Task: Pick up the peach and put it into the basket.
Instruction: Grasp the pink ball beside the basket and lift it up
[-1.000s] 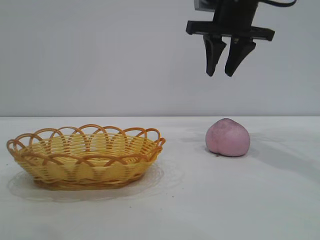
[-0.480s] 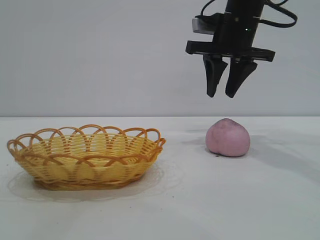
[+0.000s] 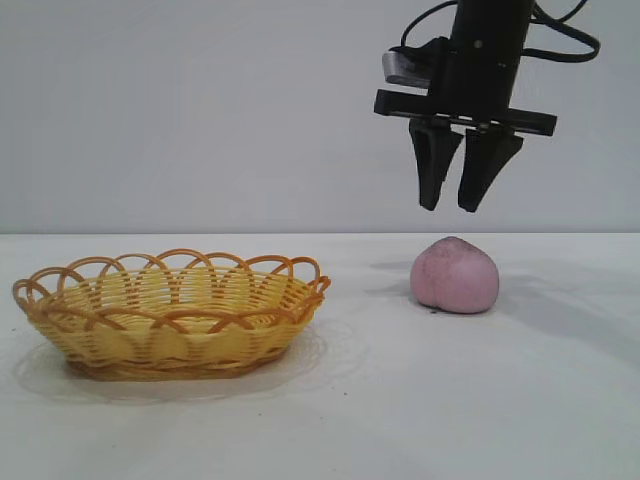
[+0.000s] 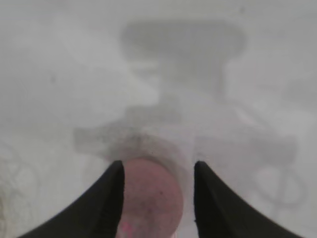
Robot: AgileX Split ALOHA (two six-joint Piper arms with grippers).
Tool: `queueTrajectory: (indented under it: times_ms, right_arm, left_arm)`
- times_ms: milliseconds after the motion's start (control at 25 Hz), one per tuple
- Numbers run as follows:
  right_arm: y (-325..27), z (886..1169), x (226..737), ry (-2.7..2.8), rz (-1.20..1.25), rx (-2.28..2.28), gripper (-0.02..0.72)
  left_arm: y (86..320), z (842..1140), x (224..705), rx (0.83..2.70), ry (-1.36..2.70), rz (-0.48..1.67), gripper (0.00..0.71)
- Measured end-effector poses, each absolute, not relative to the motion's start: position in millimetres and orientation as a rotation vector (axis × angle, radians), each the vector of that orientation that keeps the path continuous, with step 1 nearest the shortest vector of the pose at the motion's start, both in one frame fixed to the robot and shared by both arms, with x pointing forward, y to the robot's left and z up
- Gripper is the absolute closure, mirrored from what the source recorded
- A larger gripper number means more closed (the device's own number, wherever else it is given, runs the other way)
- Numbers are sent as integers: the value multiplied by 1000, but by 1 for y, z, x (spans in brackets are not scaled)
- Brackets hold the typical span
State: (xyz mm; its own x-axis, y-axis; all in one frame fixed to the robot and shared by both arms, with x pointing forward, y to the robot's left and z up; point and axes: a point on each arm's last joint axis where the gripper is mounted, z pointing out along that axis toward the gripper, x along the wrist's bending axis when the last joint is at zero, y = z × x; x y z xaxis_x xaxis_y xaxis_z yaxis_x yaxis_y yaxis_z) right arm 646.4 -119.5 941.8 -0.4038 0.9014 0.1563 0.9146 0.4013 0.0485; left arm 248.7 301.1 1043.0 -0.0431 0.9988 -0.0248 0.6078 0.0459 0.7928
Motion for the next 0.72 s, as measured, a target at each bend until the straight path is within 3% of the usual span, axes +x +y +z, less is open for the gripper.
queueTrajectory:
  times_ms: [280,440,520,560,720]
  right_arm:
    - [-104,913,638,-2521,-79,-1564,381]
    - [-99,912,639,-2579,-96,-1537,625]
    - [-94,923,637,-2622,-134,-1524,646]
    - [-90,933,634,-2650,-159,-1505,703]
    - [-70,987,616,-2779,-354,-1411,703]
  left_arm:
    - [299,1043,231,1580,1601,914,436]
    - [298,1043,231,1588,1589,906,436]
    - [298,1043,231,1588,1589,906,436]
    - [298,1043,230,1586,1588,908,436]
    - [298,1043,230,1586,1588,908,436]
